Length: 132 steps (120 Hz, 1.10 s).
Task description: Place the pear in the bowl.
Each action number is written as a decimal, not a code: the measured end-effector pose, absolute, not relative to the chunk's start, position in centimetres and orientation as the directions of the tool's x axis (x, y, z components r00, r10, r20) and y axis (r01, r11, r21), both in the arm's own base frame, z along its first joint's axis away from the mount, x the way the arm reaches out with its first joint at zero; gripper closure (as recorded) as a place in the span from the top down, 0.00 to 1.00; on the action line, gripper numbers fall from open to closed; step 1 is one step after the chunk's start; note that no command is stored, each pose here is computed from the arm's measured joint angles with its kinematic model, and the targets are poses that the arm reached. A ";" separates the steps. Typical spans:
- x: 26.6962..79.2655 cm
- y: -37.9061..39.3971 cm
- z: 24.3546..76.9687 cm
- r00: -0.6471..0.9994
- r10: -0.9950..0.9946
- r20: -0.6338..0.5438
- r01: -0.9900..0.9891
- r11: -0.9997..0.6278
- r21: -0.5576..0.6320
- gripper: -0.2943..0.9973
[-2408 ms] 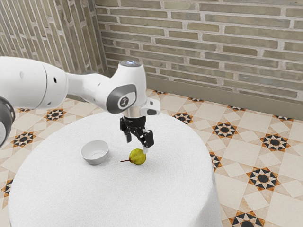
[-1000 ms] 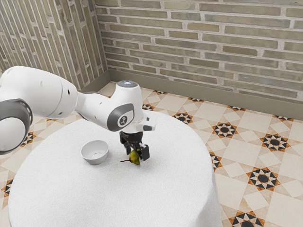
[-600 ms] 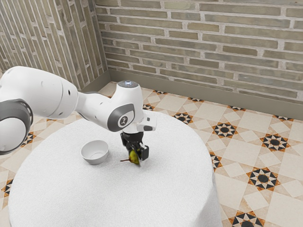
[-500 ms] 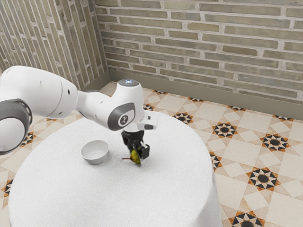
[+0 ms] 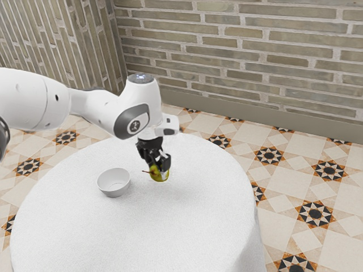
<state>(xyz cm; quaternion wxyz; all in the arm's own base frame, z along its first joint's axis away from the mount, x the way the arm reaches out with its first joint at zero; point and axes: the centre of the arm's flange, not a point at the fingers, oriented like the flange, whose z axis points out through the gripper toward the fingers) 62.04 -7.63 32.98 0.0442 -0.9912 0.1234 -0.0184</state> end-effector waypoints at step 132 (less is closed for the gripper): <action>57.3 6.2 31.7 0.992 -0.048 -0.119 -0.064 -0.988 -0.139 0.47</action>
